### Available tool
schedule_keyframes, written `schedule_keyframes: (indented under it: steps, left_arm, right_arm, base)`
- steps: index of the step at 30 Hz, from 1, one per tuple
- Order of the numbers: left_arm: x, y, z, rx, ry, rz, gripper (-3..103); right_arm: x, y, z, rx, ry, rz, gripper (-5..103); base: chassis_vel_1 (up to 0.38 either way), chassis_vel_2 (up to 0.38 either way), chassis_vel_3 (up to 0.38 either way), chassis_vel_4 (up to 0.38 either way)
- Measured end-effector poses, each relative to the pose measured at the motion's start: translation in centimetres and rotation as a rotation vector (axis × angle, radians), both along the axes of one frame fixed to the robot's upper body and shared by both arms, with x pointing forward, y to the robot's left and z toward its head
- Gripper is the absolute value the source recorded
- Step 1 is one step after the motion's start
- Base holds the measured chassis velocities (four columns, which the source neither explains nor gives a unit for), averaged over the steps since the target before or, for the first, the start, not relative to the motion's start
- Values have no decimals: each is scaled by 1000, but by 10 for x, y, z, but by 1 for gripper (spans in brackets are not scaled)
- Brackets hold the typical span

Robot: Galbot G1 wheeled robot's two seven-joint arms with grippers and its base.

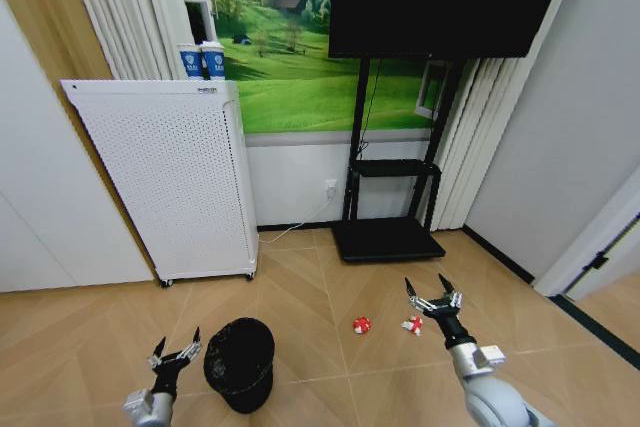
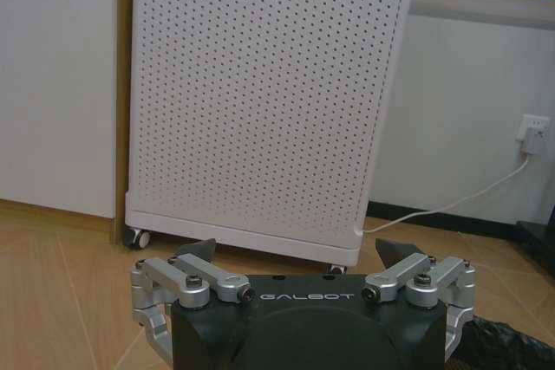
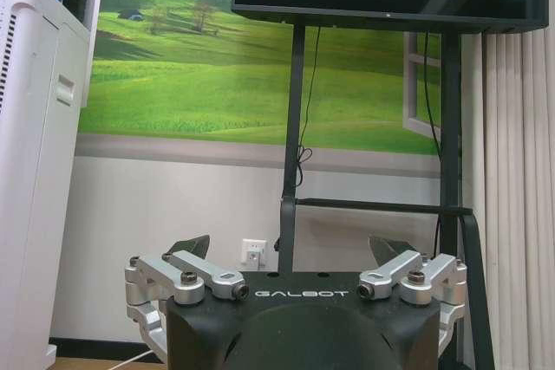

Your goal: Pick up the trash bin and place the garbage on the floor into it.

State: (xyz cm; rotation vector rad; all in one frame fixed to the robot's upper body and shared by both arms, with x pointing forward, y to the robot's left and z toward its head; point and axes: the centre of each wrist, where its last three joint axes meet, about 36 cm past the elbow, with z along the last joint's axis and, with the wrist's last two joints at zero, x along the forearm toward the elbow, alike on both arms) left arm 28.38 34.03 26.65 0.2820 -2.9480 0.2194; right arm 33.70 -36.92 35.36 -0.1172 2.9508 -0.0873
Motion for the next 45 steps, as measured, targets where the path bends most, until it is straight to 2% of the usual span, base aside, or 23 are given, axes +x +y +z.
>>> schedule_keyframes:
  steps: [8,20,32,45]
  left_arm:
    - [-3,-20,-7,-29,22,-23,100]
    - [-5,-22,-19,-35,39,-9,100]
    - [-8,-43,-33,-54,57,-22,100]
    - [-21,-43,-42,-47,71,-8,100]
  right_arm:
    - [-1,2,-8,8,15,-18,100]
    - [-3,5,-13,20,25,-32,100]
    - [-8,7,-15,28,24,-36,100]
    - [-14,6,-18,26,22,-50,100]
  base:
    - [0,0,0,0]
    - [0,0,0,0]
    - [0,0,0,0]
    - [0,0,0,0]
